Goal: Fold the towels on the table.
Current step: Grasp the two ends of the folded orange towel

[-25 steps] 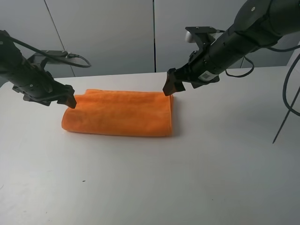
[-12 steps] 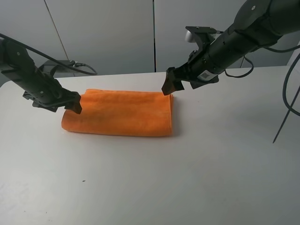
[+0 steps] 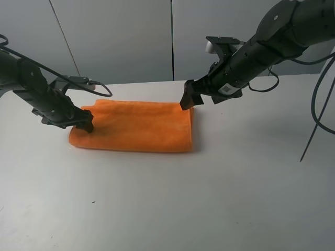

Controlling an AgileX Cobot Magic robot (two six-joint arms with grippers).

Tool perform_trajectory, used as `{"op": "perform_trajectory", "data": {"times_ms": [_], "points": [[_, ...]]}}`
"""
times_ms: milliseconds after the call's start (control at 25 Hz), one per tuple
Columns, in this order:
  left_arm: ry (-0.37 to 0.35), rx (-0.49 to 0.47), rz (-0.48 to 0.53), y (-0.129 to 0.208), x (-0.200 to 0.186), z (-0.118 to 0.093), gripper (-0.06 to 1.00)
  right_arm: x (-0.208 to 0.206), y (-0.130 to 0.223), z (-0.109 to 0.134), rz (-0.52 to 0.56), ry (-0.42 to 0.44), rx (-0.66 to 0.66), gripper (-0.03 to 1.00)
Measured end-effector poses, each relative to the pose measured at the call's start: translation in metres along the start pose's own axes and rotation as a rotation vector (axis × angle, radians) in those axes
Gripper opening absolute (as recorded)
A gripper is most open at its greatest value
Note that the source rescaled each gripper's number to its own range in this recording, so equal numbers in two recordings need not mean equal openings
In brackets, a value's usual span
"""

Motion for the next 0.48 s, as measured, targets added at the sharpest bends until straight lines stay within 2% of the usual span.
{"op": "perform_trajectory", "data": {"times_ms": [160,280,480], "points": [[0.004,0.001,0.012,0.002,0.004,-0.001,1.00,0.003,0.001,-0.001,0.007,0.000,0.004,1.00],[0.016,0.030,0.028,0.002,0.007,-0.010,1.00,0.004,0.002,-0.002,0.012,0.001,0.015,1.00],[0.047,0.123,0.057,0.001,0.007,-0.036,1.00,0.013,0.007,-0.016,0.048,0.014,0.087,1.00]]}}
Point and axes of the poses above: a point on each arm's last joint axis where the gripper is mounted, x pointing out along that axis toward the gripper, z along the wrist's bending axis when the last joint is at zero, y = z × x, the point moved 6 cm from there along x, pointing out along that axis toward the gripper, and after that the axes turned 11 degrees about x, right-handed, at the moved point
